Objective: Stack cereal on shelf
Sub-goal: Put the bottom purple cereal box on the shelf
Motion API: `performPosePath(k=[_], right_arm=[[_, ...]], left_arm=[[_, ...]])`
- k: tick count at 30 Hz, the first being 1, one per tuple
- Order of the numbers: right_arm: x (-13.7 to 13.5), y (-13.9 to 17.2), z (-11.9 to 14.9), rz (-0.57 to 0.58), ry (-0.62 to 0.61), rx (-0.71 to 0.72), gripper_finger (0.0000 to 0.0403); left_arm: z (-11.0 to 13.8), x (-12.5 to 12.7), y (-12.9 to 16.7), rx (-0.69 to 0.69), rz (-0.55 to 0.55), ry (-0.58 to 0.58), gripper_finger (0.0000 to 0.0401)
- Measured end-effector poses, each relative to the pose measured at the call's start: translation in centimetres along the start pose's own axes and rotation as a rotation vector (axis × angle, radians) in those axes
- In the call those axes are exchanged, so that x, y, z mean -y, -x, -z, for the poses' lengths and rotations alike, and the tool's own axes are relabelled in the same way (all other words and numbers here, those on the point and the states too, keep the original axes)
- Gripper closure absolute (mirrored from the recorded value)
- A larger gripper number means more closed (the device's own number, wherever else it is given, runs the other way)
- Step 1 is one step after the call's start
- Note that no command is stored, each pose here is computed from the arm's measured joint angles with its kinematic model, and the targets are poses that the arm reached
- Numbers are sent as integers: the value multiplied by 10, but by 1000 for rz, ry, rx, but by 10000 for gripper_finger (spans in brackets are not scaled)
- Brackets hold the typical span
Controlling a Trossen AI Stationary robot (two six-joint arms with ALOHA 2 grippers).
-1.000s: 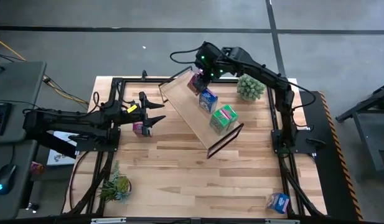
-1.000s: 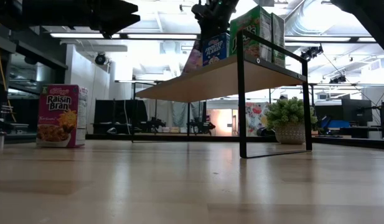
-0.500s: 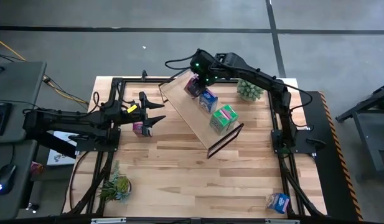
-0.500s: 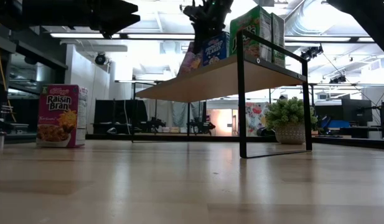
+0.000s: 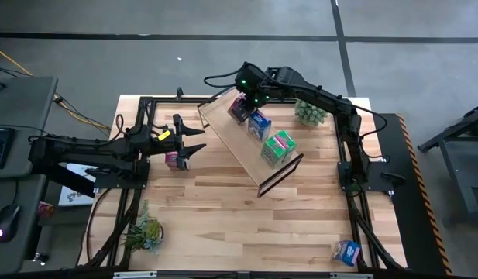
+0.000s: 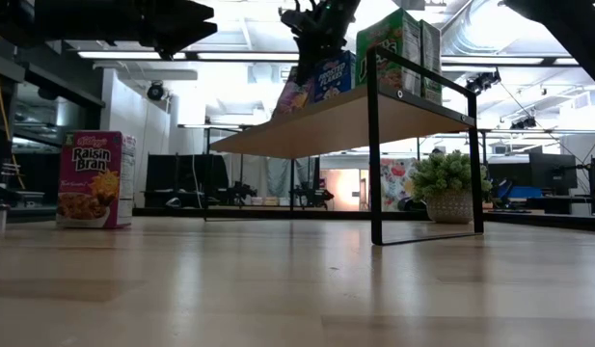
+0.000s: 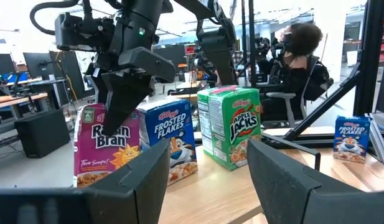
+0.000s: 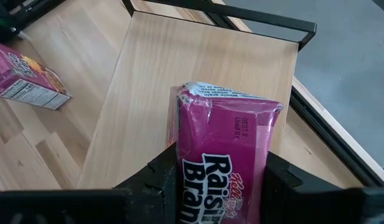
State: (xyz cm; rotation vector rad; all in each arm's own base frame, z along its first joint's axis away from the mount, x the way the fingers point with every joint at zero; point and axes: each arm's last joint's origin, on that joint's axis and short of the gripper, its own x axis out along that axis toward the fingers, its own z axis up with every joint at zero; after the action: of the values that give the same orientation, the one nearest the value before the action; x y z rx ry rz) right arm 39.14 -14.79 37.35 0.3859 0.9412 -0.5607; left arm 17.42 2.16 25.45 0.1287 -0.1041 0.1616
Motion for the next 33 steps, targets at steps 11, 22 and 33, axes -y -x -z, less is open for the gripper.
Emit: performPosePath(k=[11,22,33], right_arm=[[0,0,0,-8,-8,-2,269],[-2,0,1,-41,-21,-19,269],[-1,1,1,-4,-16,-6,269]], left_arm=[[0,0,0,0,0,17,197],[0,0,0,1,0,17,197],[0,0,0,1,0,16,197]])
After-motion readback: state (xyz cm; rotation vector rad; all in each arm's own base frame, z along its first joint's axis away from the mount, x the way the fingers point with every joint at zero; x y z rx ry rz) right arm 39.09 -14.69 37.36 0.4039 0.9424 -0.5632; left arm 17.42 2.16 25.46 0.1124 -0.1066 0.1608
